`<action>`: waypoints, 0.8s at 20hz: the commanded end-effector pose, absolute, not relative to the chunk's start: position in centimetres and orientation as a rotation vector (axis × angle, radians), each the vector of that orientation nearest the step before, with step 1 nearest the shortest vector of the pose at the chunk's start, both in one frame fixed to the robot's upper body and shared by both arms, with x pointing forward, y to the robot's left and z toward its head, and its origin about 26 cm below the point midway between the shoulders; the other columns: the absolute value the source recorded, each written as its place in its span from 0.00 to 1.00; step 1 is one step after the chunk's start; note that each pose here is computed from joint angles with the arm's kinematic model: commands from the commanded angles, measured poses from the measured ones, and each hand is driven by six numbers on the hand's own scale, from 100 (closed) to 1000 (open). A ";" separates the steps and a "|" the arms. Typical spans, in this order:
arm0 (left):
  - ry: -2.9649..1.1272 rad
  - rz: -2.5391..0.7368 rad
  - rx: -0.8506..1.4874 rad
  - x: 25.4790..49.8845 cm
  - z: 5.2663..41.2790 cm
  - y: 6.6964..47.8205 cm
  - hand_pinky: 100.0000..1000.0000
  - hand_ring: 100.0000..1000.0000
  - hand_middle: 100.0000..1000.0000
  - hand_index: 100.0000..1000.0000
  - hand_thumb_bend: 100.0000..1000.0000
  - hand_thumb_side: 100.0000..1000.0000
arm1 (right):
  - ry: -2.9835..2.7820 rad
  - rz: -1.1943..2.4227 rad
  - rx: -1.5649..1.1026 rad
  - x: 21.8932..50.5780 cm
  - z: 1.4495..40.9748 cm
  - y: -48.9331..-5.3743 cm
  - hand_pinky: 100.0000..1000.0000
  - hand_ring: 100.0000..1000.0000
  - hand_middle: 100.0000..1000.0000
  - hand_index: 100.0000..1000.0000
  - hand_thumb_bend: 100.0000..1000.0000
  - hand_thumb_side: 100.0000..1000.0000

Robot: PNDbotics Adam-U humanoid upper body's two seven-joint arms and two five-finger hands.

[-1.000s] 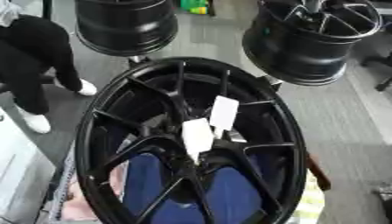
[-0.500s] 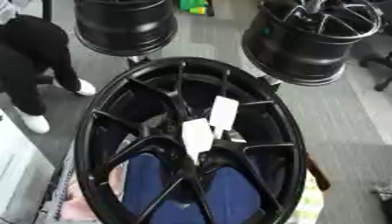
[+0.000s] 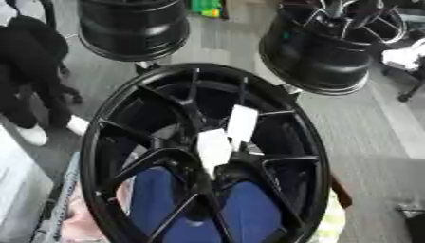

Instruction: Pull the pin out of the wheel hub.

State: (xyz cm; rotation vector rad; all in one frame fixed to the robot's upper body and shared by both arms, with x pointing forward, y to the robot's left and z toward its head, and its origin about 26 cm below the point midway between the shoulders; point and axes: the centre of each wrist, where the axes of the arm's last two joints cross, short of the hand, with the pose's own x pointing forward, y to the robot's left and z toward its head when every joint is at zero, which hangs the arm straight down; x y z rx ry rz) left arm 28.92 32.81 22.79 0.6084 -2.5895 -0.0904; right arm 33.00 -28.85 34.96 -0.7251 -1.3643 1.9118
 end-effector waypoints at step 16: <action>-2.610 -0.132 0.624 28.6 23.7 33.0 0.73 0.80 0.68 0.81 0.15 0.50 | -1.243 2.068 -0.486 38.2 34.2 -22.4 0.85 0.83 0.77 0.85 0.15 0.54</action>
